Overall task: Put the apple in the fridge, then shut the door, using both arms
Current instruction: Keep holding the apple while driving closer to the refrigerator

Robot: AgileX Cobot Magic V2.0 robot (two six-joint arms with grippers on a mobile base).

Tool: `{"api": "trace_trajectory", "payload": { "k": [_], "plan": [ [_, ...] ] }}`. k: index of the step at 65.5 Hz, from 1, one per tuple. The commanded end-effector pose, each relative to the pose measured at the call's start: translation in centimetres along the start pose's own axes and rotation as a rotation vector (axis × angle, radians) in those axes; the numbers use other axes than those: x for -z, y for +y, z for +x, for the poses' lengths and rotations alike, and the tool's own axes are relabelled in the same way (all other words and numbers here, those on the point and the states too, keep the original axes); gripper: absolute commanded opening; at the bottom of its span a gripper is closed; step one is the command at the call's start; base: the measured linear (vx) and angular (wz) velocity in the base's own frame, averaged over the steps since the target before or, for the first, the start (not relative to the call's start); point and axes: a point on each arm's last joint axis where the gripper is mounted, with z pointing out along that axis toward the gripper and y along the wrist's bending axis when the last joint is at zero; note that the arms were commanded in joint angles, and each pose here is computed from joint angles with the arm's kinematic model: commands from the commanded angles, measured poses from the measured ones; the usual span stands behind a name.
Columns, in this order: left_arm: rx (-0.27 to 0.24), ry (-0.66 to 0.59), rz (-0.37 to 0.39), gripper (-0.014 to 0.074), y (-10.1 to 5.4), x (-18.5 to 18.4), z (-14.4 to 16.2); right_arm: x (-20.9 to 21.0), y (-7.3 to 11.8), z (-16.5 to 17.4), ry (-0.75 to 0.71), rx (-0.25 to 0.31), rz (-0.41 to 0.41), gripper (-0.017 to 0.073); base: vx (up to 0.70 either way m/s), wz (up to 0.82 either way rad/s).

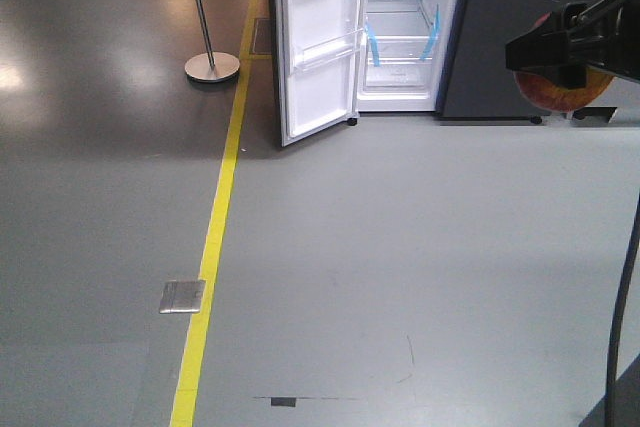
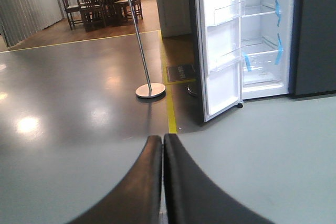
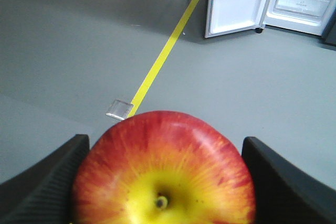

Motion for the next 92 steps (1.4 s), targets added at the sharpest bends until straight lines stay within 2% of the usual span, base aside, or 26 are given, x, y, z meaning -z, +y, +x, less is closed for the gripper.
{"api": "trace_trajectory", "payload": {
  "k": [1,92],
  "plan": [
    [0.0,-0.074,0.016,-0.0008,-0.16,0.05,-0.27,1.67,0.36,-1.52,-0.118,0.007,0.02,0.0133,0.18,-0.01],
    [0.0,-0.074,0.016,-0.0008,-0.16,0.05,-0.27,1.67,0.36,-1.52,-0.118,0.007,0.02,0.0133,0.16,0.01]
  ]
}}
